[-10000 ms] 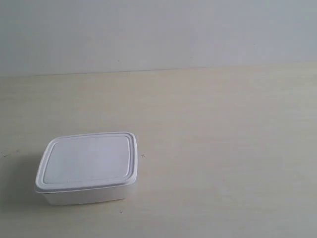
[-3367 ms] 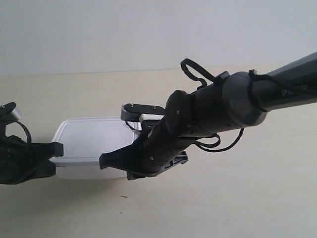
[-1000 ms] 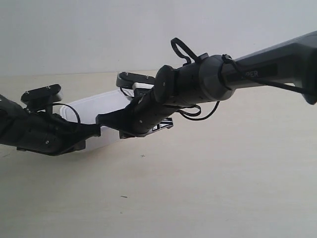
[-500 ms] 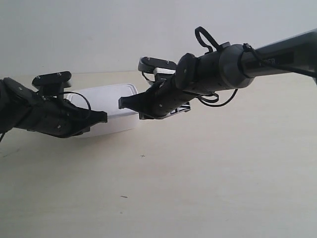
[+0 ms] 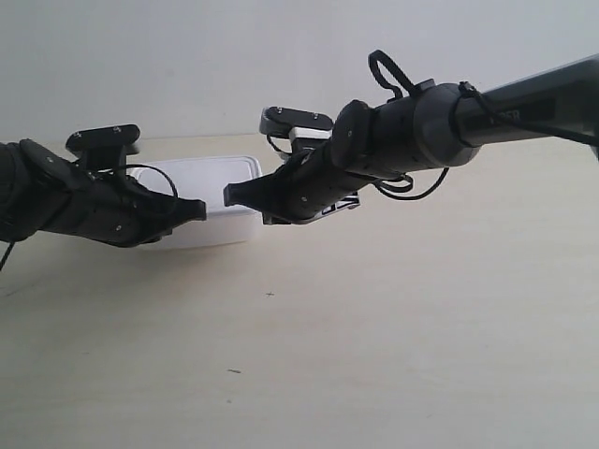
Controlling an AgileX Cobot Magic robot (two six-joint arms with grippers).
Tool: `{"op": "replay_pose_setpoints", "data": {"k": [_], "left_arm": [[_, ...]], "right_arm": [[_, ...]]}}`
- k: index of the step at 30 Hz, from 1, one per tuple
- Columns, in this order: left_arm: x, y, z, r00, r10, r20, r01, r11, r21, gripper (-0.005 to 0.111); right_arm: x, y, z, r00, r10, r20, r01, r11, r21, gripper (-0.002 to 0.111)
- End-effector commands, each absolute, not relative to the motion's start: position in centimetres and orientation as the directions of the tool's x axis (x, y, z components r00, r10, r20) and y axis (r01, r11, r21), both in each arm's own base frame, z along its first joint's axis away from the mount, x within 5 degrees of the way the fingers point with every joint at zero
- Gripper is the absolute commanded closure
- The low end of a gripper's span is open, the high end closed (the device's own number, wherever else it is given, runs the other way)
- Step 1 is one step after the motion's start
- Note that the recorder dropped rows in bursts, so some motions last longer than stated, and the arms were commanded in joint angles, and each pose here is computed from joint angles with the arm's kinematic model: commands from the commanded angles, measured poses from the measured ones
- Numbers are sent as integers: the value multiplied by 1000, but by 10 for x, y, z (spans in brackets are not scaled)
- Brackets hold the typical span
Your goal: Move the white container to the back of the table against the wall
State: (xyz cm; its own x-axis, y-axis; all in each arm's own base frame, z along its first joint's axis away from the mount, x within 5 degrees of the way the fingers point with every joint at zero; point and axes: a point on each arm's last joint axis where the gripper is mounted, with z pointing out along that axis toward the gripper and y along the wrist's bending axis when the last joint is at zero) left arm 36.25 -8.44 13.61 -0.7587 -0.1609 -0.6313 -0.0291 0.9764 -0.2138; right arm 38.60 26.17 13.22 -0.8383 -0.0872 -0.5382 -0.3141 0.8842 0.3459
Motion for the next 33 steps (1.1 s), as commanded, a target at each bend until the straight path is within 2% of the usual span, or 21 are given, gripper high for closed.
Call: {"op": "replay_pose_setpoints", "data": {"k": [1, 20, 26, 33], "left_arm": [[364, -87, 135, -763, -145, -630, -11, 977, -211, 107], [369, -80, 134, -726, -89, -682, -2, 992, -128, 107], [380, -83, 120, -740, -75, -668, 4, 993, -117, 107], [397, -86, 121, -718, -55, -694, 25, 994, -105, 107]], "right_arm": [[386, 264, 134, -830, -108, -547, -337, 879, 336, 108], [407, 285, 134, -826, -129, -549, -372, 856, 358, 108], [409, 286, 134, -822, -125, -555, -373, 856, 358, 108], [413, 285, 136, -799, -104, -592, -372, 860, 351, 108]]}}
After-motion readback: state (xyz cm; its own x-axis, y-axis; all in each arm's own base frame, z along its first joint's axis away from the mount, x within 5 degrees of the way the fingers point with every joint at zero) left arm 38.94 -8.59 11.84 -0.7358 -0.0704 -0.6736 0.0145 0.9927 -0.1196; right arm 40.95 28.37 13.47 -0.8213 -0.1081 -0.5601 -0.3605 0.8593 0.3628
